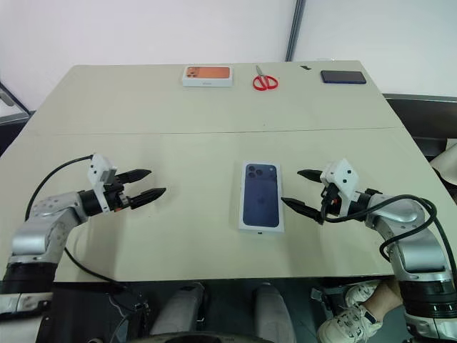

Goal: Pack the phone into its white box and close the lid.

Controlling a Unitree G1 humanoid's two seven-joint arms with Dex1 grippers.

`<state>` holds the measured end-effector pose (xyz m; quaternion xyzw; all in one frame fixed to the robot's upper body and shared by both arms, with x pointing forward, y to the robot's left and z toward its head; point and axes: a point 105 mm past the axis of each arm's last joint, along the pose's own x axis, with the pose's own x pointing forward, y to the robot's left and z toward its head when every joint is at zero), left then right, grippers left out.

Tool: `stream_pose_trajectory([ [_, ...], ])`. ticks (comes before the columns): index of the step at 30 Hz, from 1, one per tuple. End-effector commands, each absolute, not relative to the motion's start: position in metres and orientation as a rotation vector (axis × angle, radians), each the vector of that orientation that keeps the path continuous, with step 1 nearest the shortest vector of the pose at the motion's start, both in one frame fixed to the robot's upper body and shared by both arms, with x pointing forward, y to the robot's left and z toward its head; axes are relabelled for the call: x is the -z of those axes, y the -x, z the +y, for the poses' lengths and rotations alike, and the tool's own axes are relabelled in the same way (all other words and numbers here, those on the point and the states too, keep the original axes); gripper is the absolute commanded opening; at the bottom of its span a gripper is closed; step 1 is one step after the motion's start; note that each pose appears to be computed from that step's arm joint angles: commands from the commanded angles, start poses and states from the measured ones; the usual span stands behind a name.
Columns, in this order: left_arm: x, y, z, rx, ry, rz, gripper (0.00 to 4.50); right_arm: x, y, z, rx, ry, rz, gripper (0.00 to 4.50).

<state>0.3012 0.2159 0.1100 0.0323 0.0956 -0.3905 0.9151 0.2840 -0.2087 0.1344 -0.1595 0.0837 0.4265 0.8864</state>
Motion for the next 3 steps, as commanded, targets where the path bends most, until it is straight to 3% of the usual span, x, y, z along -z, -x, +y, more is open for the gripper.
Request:
stream_pose_trajectory([
  [1, -0.1259, -0.2946, 0.2303, 0.749, -0.098, 0.140, 4.50, -0.1502, -0.2792, -0.2148, -0.881, 0.371, 0.127, 4.43],
  [3, -0.1249, -0.2860, 0.2379, 0.736, -0.110, 0.141, 4.50, -0.1480, -0.2760, -0.2194, -0.878, 0.373, 0.140, 4.43],
])
